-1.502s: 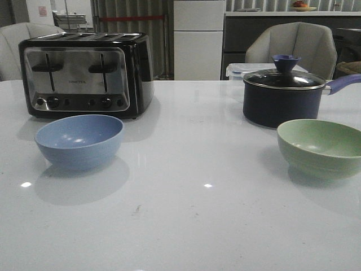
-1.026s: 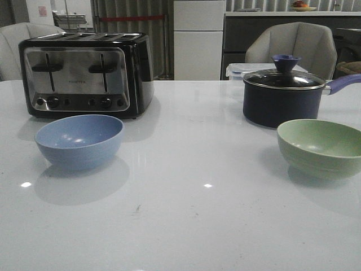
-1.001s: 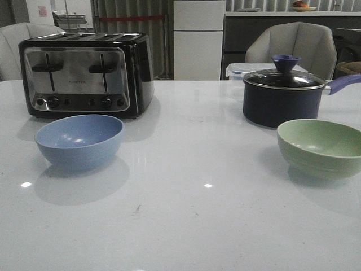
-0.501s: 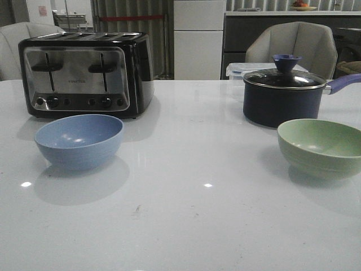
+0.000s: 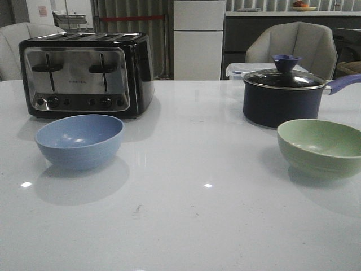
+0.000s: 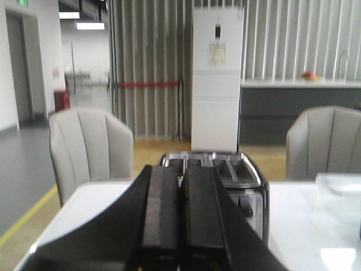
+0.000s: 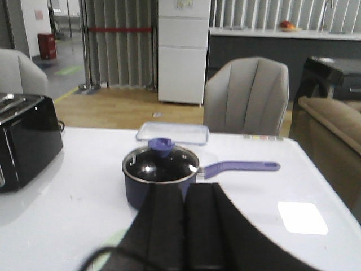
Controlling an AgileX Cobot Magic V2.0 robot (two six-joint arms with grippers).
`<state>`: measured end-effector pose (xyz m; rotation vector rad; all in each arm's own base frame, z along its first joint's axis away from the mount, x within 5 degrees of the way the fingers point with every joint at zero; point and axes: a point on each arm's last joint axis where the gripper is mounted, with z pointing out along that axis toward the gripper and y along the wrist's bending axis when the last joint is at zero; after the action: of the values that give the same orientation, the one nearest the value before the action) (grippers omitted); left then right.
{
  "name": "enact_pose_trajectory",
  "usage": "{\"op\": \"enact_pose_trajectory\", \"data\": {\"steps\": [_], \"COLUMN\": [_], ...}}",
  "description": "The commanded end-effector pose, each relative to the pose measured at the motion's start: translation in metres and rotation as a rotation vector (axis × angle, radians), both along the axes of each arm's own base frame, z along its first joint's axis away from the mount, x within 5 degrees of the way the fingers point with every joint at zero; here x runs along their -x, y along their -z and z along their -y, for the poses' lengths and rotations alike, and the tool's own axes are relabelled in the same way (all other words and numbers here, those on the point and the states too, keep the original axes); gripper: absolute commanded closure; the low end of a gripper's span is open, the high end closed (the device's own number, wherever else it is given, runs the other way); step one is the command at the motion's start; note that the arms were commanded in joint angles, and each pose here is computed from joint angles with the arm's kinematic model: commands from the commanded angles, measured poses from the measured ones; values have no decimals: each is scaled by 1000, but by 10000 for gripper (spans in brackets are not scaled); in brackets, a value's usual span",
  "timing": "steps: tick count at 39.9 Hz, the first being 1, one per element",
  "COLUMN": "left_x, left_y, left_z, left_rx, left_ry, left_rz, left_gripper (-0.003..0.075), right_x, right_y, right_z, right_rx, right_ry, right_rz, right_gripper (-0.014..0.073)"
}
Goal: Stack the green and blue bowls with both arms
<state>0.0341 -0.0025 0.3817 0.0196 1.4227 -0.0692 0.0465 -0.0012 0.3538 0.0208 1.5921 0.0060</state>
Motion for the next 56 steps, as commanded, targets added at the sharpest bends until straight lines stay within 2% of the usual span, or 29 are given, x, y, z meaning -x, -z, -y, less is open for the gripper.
{"op": "enact_pose_trajectory", "data": {"steps": [1,14,20,27,29,32,34,38,40,43,45,48,56], "left_x": [-13,-57,-71,-84,-87,-91,-92,-94,-94,-95,-95,-95,-93], "left_y": [-18,14,23,30,31,33,34,34,34,33,33,33,32], "left_z": [1,4,5,6,6,6,6,6,6,6,6,7,24], "left_rx": [4,-18,-23,-26,-27,-27,-28,-34,-34,-33,-33,-48,-76], "left_ry": [11,16,17,17,17,17,17,18,18,17,17,25,155], "left_rz": [-46,-449,-552,-613,-626,-642,-648,-647,-642,-627,-628,-626,-609], "left_gripper": [622,622,622,622,621,608,575,395,312,205,181,184,195], "right_x": [-13,-57,-71,-84,-88,-91,-93,-96,-98,-100,-102,-107,-128], "right_y": [-17,11,22,33,36,40,41,43,45,47,48,50,45], "right_z": [0,1,1,1,1,1,1,1,1,1,1,1,1], "right_rx": [2,2,3,3,4,4,4,4,4,3,4,3,-9], "right_ry": [6,12,13,14,15,15,15,15,15,15,15,17,19], "right_rz": [-33,-385,-496,-589,-617,-649,-663,-677,-687,-700,-712,-728,-758], "right_gripper": [576,576,576,575,564,491,400,192,118,74,77,78,78]}}
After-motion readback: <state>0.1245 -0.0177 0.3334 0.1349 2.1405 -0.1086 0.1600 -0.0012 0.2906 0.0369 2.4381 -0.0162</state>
